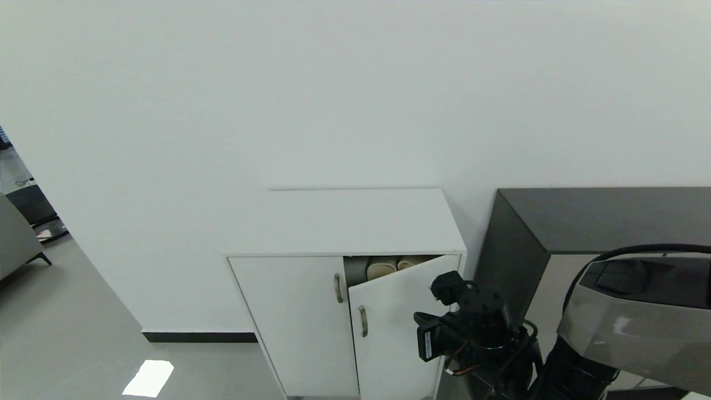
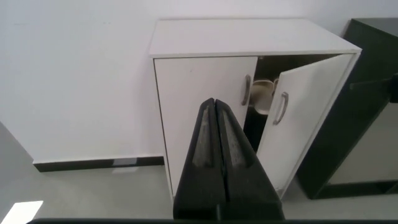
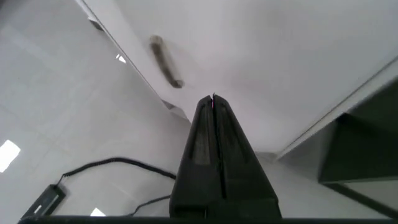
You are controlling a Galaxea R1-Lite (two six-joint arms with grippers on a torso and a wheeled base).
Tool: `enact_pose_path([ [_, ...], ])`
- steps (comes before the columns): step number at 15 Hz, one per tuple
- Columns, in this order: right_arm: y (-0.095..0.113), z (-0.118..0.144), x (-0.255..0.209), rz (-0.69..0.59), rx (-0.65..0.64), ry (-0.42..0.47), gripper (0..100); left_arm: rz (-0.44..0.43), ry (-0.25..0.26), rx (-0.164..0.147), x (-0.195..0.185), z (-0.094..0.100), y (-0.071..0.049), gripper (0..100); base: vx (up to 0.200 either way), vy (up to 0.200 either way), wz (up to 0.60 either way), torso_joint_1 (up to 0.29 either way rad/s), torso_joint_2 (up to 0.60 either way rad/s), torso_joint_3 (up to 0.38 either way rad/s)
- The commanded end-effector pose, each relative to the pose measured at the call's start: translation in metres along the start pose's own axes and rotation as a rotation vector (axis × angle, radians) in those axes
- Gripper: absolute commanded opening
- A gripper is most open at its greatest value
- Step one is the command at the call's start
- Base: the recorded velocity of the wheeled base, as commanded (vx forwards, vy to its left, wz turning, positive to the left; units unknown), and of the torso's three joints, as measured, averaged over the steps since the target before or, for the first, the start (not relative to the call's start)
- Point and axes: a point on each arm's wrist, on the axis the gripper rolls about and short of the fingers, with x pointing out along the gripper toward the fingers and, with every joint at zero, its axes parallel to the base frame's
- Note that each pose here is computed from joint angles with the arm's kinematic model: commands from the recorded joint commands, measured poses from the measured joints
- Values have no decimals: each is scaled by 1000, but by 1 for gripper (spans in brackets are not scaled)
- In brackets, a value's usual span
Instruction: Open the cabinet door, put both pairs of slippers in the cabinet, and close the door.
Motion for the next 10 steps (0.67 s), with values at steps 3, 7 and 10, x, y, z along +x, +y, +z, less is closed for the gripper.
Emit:
enact_pose_path([
  [3,0,-10,29,16,2,2,0,0,0,-1,0,0,0,0,67,0,0,1,1,1],
  [7,-7,9,53,-9,17,-26,0,0,0,-1,0,0,0,0,0,0,0,0,0,0],
  [10,-16,14,70,-35,27,-31,0,0,0,-1,0,0,0,0,0,0,0,0,0,0],
])
